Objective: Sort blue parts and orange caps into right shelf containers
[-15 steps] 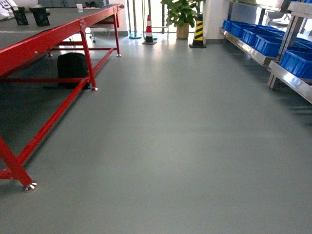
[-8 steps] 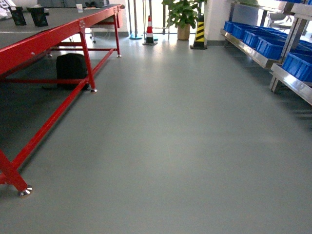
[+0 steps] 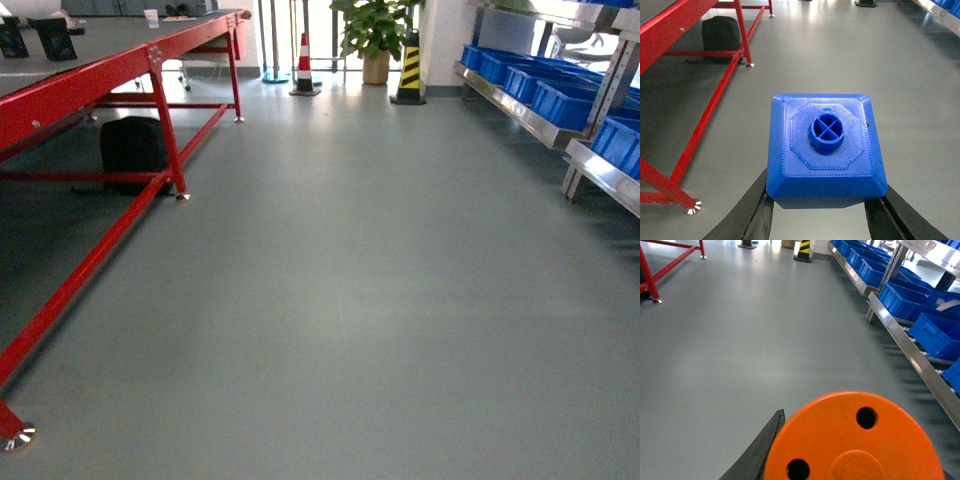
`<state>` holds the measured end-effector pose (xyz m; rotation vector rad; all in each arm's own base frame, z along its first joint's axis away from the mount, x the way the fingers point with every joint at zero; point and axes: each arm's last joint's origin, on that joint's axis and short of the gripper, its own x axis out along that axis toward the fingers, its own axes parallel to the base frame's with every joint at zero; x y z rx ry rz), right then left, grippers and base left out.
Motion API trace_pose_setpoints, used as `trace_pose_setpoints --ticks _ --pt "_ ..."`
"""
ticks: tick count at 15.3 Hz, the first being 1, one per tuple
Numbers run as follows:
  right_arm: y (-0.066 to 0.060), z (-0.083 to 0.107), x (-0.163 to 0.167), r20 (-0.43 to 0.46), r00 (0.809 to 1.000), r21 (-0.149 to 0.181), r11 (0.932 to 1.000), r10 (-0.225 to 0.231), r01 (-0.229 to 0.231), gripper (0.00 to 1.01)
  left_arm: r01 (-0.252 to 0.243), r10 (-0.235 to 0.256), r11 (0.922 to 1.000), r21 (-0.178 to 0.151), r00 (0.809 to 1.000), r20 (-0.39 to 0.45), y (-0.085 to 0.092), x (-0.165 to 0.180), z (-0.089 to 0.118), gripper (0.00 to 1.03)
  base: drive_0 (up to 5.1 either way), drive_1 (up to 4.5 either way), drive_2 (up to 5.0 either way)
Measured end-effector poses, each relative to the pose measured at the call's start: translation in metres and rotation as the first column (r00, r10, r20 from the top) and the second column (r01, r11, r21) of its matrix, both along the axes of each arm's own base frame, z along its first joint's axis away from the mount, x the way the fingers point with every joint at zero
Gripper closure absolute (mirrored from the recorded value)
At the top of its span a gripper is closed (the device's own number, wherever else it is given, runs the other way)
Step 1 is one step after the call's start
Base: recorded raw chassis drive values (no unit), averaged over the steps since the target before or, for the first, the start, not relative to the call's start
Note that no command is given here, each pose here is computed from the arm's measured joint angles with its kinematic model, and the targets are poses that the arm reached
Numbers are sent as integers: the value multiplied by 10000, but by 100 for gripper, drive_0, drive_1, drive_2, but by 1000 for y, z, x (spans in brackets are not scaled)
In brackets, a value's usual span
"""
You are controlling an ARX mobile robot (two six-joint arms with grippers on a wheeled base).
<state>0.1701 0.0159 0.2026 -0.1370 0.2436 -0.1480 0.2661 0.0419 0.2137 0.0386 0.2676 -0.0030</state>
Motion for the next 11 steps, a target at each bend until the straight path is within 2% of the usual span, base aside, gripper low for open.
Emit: trace_pose_setpoints --ticks 11 --pt "0 0 0 -16 10000 1 10000 15 -15 58 -7 7 10000 0 10000 -8 0 0 0 59 7 427 -413"
